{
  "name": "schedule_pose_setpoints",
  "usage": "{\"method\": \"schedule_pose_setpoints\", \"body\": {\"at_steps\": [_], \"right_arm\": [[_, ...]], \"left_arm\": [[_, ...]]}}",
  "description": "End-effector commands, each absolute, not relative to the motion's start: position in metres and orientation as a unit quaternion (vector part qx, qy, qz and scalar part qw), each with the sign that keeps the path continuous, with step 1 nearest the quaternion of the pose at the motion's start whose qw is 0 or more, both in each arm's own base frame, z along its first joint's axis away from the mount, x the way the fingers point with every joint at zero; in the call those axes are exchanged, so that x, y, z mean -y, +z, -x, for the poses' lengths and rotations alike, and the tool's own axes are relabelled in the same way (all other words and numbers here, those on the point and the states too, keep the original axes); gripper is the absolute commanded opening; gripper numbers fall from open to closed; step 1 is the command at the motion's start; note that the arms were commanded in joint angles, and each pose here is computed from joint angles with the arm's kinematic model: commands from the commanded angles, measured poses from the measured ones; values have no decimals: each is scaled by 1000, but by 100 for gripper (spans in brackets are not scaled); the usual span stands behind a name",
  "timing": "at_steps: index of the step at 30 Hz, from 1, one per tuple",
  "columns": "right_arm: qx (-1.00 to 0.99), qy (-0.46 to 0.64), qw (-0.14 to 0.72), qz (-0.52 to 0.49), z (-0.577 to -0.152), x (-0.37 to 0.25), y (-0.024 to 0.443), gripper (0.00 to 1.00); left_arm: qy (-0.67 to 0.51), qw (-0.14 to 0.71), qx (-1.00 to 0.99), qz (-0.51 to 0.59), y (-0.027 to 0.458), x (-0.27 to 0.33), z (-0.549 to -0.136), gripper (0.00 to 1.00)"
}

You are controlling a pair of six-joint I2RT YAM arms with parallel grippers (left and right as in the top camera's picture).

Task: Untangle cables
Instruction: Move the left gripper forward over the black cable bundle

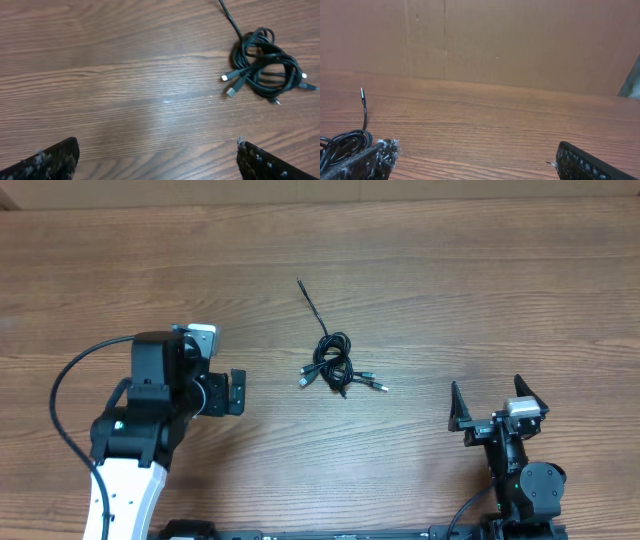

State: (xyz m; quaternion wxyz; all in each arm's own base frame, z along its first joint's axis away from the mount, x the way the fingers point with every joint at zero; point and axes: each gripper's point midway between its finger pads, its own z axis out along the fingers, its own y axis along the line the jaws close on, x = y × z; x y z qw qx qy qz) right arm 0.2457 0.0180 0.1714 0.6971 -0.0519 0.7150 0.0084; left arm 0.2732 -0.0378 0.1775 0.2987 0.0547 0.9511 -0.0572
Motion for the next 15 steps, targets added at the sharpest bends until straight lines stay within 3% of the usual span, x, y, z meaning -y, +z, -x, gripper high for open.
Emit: {"method": "schedule_pose_setpoints", "body": {"at_steps": [1,9,15], "right_arm": [[-715,4,698,48,-246,-16,169,100],[-715,4,698,48,-246,-16,169,100],[-715,4,698,48,-246,-16,169,100]], "left_arm": [[-96,292,-949,-70,180,52,-278,100],[-114,244,-963,-19,157,54,-283,100],[-250,206,-945,-45,155,100,-282,100]]}}
